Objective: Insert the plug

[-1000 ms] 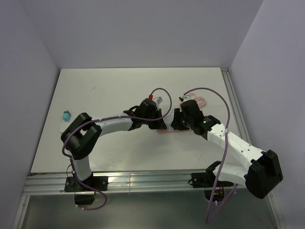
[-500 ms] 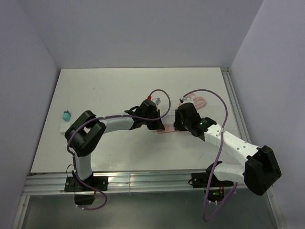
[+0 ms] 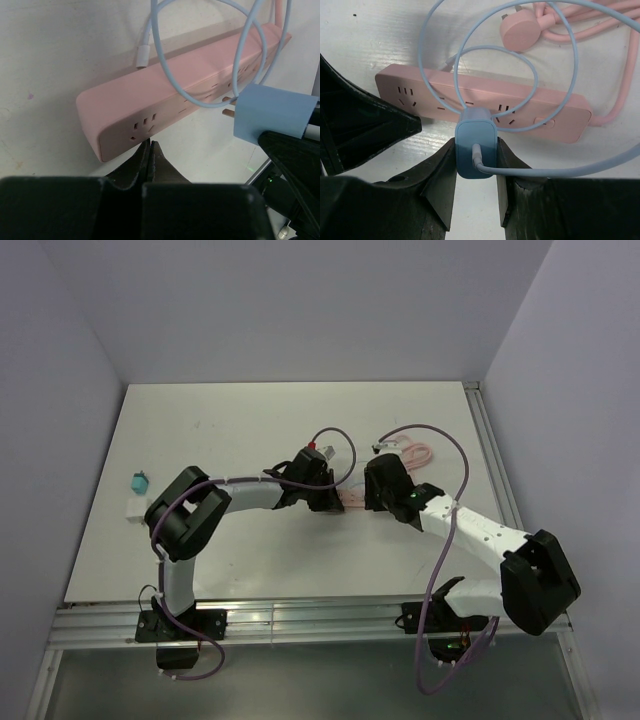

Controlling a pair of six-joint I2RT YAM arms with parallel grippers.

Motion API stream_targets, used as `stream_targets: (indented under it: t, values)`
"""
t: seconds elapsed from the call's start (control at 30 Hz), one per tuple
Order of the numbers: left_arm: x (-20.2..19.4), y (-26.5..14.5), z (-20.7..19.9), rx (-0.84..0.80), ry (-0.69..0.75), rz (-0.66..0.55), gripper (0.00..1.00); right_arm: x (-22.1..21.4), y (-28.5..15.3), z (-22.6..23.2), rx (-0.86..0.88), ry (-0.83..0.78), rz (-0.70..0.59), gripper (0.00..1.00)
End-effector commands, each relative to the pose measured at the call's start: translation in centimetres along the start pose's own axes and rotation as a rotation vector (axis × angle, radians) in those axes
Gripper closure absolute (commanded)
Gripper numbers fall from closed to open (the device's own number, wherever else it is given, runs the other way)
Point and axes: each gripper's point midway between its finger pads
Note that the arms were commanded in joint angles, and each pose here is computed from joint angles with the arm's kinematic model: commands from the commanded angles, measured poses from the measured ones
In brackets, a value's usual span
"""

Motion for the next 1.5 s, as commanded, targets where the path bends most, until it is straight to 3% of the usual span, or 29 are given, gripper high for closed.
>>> stream_targets:
  t: [0.0, 0.27, 0.3, 0.37, 0.4, 0.47, 0.6, 0.77, 0.97, 1.0, 1.07, 1.1, 1.17, 1.2, 1.47]
  values:
    - [1.7, -0.3, -1.6, -0.060, 0.010, -0.040, 1.00, 2.4, 0.4, 0.8, 0.002, -0.005, -0.078, 1.00]
    - [4.0, -2.3, -2.0, -0.016, 0.057, -0.115, 1.00, 3.1, 0.1, 0.8, -0.014, 0.020, -0.098, 1.00]
    - [4.4, -2.4, -1.9, -0.009, 0.060, -0.122, 0.95, 3.4, 0.1, 0.7, -0.027, 0.023, -0.104, 1.00]
    - [5.3, -3.0, -1.7, -0.002, 0.078, -0.155, 0.78, 3.6, 0.2, -0.1, -0.072, 0.034, -0.105, 1.00]
    - [5.3, -3.2, -1.3, 0.010, 0.081, -0.160, 0.64, 4.3, 0.1, 0.0, -0.081, 0.041, -0.119, 1.00]
    - [5.6, -3.8, -0.7, 0.038, 0.100, -0.189, 0.50, 4.9, 0.4, -0.6, -0.107, 0.062, -0.110, 1.00]
    - [5.6, -5.2, 0.0, 0.070, 0.121, -0.239, 0.34, 9.0, 1.2, -0.6, -0.118, 0.105, -0.145, 1.00]
    - [6.1, -7.3, 0.1, 0.104, 0.153, -0.294, 0.28, 13.9, 4.4, -3.2, -0.245, 0.102, -0.167, 1.00]
    - [7.7, -9.2, -0.4, 0.189, 0.258, -0.380, 0.25, 23.7, 5.8, -3.7, -0.300, 0.073, -0.267, 1.00]
    - [7.9, -9.5, -0.6, 0.198, 0.277, -0.397, 0.24, 27.7, 4.2, -2.8, -0.267, 0.101, -0.347, 1.00]
    - [8.1, -10.6, -1.7, 0.200, 0.316, -0.450, 0.23, 30.9, 3.5, -1.7, -0.222, 0.081, -0.391, 1.00]
    - [8.1, -11.0, -2.1, 0.191, 0.317, -0.466, 0.23, 35.0, 0.7, -0.5, -0.188, 0.096, -0.485, 1.00]
    - [8.1, -12.5, -3.0, 0.153, 0.310, -0.508, 0.20, 36.9, 0.2, 0.3, -0.181, 0.077, -0.491, 1.00]
    - [8.1, -13.1, -3.4, 0.136, 0.311, -0.520, 0.20, 40.1, -3.0, 1.3, -0.141, 0.097, -0.578, 1.00]
    - [7.6, -15.0, -2.9, 0.154, 0.289, -0.541, 0.16, 45.0, -11.4, 4.1, 0.054, 0.134, -0.818, 1.00]
Point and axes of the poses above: each gripper's point midway between its finger pads, its own y axis out along the fingers, its own z axis along the line the jaws close on, x = y × z, and after that the axes turned 7 degrees about y, right-handed
